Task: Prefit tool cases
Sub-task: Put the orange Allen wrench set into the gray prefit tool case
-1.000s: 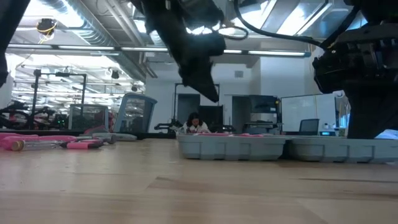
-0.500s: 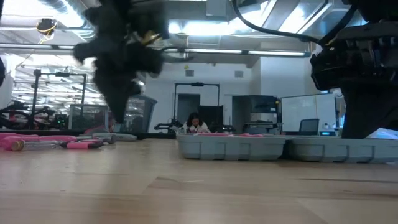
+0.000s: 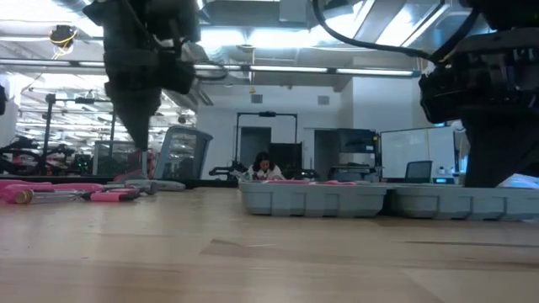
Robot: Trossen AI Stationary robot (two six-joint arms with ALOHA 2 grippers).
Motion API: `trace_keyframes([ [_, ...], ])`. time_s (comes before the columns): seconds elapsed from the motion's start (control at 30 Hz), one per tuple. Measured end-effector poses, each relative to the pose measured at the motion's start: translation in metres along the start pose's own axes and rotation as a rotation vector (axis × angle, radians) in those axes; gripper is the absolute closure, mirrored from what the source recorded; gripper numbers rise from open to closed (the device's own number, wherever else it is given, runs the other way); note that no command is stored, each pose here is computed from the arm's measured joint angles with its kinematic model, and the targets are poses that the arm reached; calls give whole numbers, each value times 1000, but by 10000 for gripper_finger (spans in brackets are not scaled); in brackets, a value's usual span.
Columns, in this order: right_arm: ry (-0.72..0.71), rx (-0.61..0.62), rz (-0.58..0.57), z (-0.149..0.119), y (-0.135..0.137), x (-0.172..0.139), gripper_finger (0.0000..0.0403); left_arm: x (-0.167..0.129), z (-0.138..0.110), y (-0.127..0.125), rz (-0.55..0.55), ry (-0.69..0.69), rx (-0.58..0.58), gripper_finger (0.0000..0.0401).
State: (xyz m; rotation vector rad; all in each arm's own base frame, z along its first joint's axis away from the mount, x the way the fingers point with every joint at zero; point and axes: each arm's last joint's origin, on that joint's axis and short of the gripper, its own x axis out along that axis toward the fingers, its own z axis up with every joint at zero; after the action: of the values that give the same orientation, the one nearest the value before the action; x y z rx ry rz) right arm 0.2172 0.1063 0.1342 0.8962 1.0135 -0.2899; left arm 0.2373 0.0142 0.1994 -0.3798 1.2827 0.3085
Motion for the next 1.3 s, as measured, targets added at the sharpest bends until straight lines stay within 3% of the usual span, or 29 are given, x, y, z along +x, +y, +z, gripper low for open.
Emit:
trace_keyframes([
  [0.47, 0, -33, -3, 0, 0, 0, 403, 6, -12, 20, 72, 120, -214, 291],
  [0.6, 0, -48, -3, 0, 0, 0, 403, 4, -11, 18, 44, 130, -317, 260],
  [0.7, 16, -49, 2, -1, 0, 0, 403, 3, -9, 8, -24, 120, -316, 238],
  [0.87, 24, -73, 6, -1, 0, 0, 403, 3, -16, -21, -113, 97, -90, 206],
  [1.17, 40, -89, 12, -1, 0, 0, 403, 7, -20, -52, -30, -98, 404, 162],
  [1.3, 43, -97, 13, -1, 0, 0, 403, 20, -22, -52, -17, -35, 444, 146],
])
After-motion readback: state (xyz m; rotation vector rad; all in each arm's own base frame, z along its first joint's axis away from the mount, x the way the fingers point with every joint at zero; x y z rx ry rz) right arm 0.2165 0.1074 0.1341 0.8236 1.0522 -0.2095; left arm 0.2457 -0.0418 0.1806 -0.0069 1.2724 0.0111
